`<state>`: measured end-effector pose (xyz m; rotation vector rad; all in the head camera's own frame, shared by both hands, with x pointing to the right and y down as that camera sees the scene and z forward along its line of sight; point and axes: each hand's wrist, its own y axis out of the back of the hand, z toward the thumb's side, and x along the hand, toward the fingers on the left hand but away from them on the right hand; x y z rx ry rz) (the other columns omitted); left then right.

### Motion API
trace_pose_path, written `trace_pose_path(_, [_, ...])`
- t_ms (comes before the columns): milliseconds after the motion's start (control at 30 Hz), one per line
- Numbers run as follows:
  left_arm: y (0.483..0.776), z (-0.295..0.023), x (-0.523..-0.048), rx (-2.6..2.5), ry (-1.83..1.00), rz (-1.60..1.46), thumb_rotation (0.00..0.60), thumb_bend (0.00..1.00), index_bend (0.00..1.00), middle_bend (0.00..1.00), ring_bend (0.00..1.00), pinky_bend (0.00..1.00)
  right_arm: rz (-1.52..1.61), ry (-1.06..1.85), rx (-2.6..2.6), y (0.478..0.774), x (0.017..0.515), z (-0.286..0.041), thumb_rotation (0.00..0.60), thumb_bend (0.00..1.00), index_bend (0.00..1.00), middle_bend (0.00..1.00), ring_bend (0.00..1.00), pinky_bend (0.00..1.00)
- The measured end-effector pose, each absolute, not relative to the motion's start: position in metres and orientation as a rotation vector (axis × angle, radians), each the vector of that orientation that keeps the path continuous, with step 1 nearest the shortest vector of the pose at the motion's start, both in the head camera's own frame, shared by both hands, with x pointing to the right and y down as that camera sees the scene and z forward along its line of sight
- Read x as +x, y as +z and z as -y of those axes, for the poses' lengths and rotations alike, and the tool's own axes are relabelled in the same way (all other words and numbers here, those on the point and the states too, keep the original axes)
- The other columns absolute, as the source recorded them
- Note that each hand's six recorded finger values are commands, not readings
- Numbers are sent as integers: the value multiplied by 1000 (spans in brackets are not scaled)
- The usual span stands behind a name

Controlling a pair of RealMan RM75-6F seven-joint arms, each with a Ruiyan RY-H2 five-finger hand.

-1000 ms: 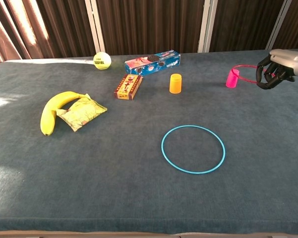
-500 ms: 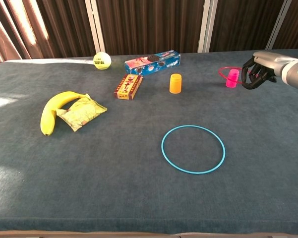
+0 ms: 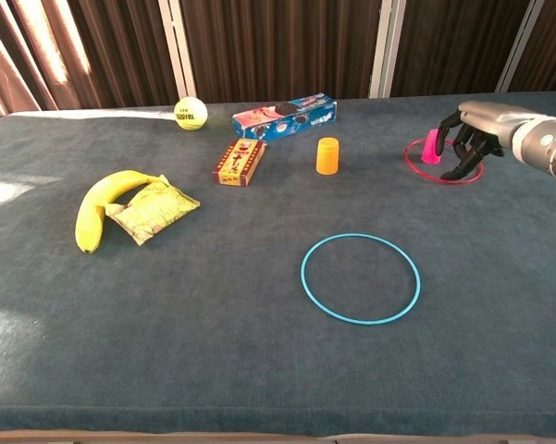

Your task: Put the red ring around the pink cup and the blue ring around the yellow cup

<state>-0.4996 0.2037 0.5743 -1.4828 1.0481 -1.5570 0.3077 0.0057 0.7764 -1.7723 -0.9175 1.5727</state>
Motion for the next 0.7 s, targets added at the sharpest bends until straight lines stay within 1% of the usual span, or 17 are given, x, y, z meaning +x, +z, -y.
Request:
trace_pose_path(67, [575, -204, -500, -1480, -1563, -1048, 600, 292, 129, 0, 0, 173, 913, 1552, -1774, 774, 306, -6, 600, 259, 476, 886, 991, 946])
trace_pose_path(167, [575, -204, -501, -1476, -1567, -1047, 600, 293, 129, 0, 0, 173, 905, 1513, -1785, 768, 302, -6, 600, 257, 472, 886, 991, 946])
trace_pose_path(233, [574, -204, -501, -1472, -1566, -1052, 600, 293, 129, 0, 0, 173, 900, 1482, -1804, 765, 298, -9, 600, 257, 502, 886, 991, 946])
trace_pose_path(367, [572, -203, -504, -1469, -1567, -1077, 600, 293, 129, 0, 0, 173, 868, 1414, -1861, 756, 288, -19, 600, 257, 602, 889, 995, 949])
trace_pose_path(433, [571, -202, -507, -1466, -1568, -1090, 600, 294, 129, 0, 0, 173, 835, 1371, -1894, 749, 283, -28, 600, 257, 629, 892, 998, 951])
trace_pose_path(700, [568, -199, -514, -1444, -1584, -1106, 600, 291, 130, 0, 0, 174, 674, 1233, -1994, 715, 281, -69, 600, 257, 656, 894, 1000, 954])
